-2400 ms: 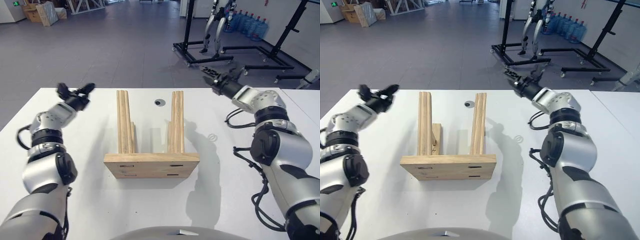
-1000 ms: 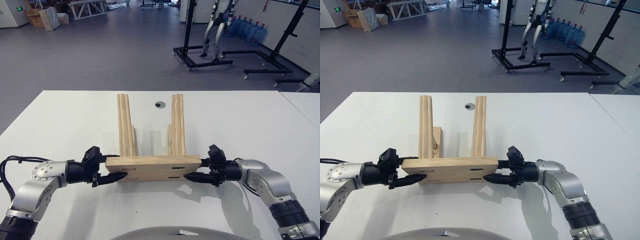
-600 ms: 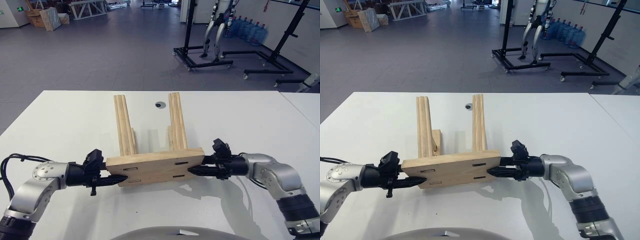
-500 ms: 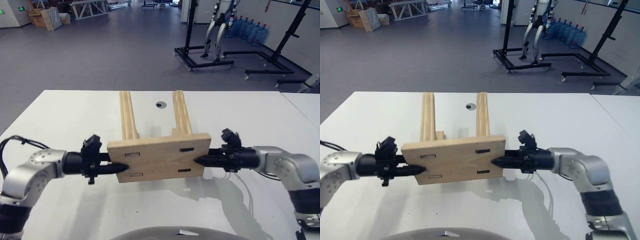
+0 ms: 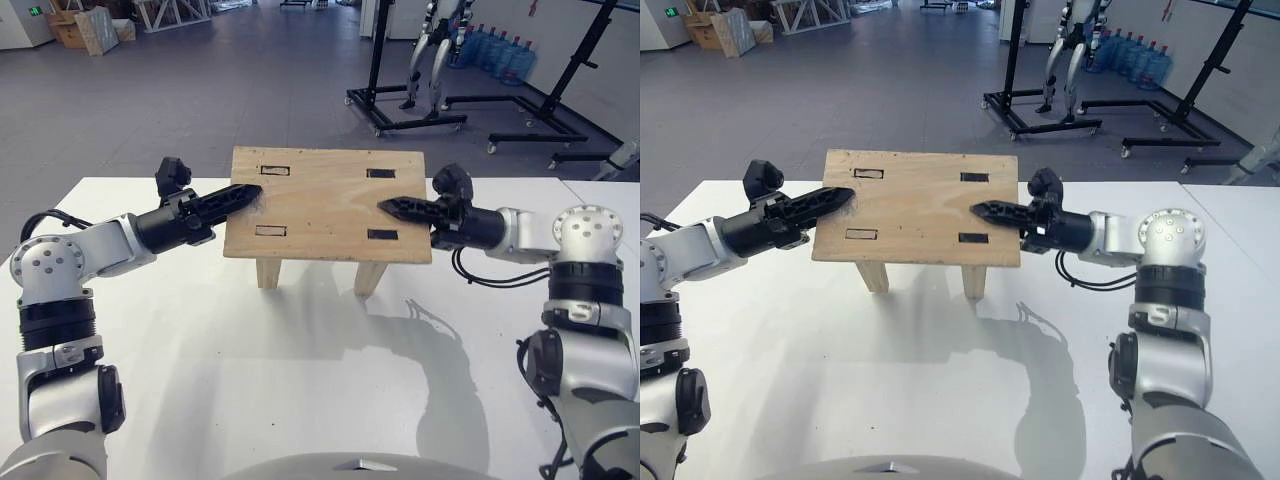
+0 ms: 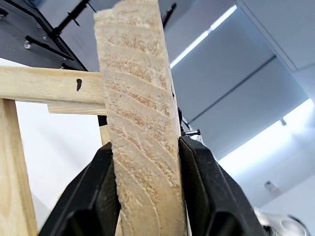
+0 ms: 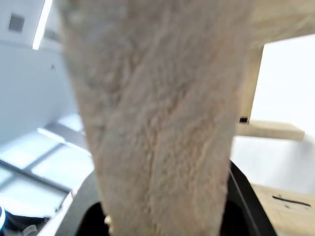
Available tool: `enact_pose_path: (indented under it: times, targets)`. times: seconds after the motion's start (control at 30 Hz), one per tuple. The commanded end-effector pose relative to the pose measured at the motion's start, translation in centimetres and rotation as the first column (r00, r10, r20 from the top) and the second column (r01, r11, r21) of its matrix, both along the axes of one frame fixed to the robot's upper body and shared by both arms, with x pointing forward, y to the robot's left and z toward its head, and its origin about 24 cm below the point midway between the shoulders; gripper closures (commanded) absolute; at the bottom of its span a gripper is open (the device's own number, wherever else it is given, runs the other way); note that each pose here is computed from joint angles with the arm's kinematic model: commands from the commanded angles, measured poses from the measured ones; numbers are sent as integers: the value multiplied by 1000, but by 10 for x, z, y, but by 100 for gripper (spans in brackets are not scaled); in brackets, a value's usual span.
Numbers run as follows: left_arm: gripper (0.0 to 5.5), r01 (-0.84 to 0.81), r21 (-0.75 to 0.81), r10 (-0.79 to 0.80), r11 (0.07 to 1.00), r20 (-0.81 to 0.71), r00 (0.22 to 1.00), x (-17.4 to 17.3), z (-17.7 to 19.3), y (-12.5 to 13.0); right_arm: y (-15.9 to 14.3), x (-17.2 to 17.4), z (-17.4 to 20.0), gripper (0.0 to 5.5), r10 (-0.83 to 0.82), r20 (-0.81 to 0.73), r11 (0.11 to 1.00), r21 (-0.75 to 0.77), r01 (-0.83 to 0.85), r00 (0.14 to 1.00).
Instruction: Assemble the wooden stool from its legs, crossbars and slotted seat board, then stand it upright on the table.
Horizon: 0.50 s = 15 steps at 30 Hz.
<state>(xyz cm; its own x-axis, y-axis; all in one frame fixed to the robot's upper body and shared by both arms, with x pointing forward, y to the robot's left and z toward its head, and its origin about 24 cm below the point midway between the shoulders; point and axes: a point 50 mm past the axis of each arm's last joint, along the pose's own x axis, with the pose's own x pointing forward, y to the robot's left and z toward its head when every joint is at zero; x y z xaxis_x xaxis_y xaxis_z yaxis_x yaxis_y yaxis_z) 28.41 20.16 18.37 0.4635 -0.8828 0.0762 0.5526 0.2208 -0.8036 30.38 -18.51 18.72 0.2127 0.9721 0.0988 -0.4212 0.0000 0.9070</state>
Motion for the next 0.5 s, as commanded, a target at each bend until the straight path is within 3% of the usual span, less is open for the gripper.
enact_pose_path:
  times: [0.03,0.2,0.5]
  targets:
    - [396,-140,210,177,968,-167,970,17,-22,-4,23,33,28,418,-87,-44,989,-122,81,995]
    - [395,-293,249,359,923,-285,889,40,-40,-3,41,60,20,418,-235,-160,966,-149,212,959]
    - [403,-445,277,524,851,-428,736,78,-77,-11,40,85,-39,418,-558,-333,830,-239,504,761]
